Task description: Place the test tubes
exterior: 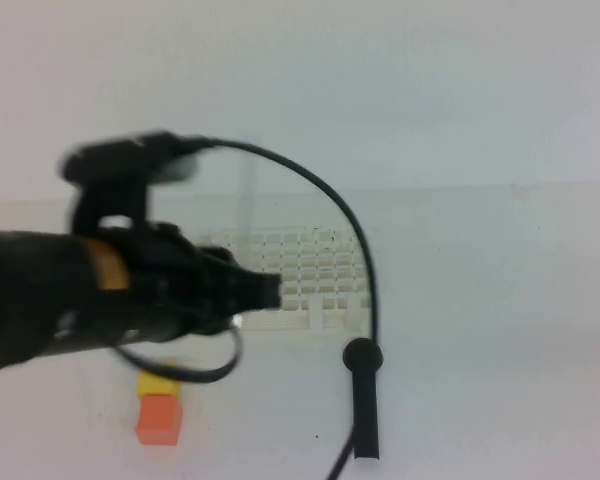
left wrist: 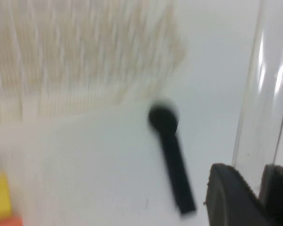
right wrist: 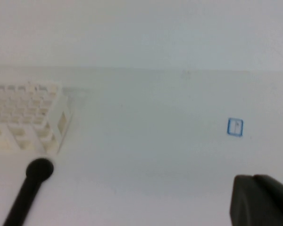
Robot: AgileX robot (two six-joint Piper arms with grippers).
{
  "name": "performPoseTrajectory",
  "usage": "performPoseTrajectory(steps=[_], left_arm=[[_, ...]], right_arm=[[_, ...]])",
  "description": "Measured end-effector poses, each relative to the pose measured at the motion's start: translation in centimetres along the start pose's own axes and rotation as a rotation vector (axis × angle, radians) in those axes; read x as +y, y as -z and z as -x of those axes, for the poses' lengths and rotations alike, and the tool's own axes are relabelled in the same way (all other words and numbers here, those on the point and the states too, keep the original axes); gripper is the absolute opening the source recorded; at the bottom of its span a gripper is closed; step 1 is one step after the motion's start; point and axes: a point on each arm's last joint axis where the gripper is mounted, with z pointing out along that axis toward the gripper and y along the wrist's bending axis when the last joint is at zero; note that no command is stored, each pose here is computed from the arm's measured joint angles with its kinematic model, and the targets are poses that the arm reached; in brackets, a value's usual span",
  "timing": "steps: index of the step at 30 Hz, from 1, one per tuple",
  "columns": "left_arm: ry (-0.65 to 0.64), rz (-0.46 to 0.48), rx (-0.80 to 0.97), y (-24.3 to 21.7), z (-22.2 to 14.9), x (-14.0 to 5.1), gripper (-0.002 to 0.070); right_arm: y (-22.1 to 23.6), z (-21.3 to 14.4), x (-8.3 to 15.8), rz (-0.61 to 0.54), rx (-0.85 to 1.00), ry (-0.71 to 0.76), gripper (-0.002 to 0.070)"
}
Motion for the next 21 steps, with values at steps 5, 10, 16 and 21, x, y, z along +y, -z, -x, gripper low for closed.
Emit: performPoseTrajectory(steps=[5, 10, 16, 21], left_arm=[[-0.069, -0.103, -0.301, 3.7, -1.4, 0.5, -0.0001], [-0.079, -0.201, -0.5, 4.8, -5.7, 1.7, -0.0001], [-0.088, -0.336, -0.73, 4.9, -10.1, 2.7, -0.0001], [-0.224, -0.41, -0.802, 5.0, -12.2, 2.5, -0.0001]], right_arm=[[0.1, 1.3, 0.6, 0.075, -0.137, -0.101, -0.0001], [0.4, 1.7, 1.9, 0.222, -0.176, -0.093, -0.0001], [1.5, 1.4, 4.9, 0.556, -0.222, 0.205, -0.0001], [1.9, 1.1, 7.2, 0.867, -0.239, 0.388, -0.0001]])
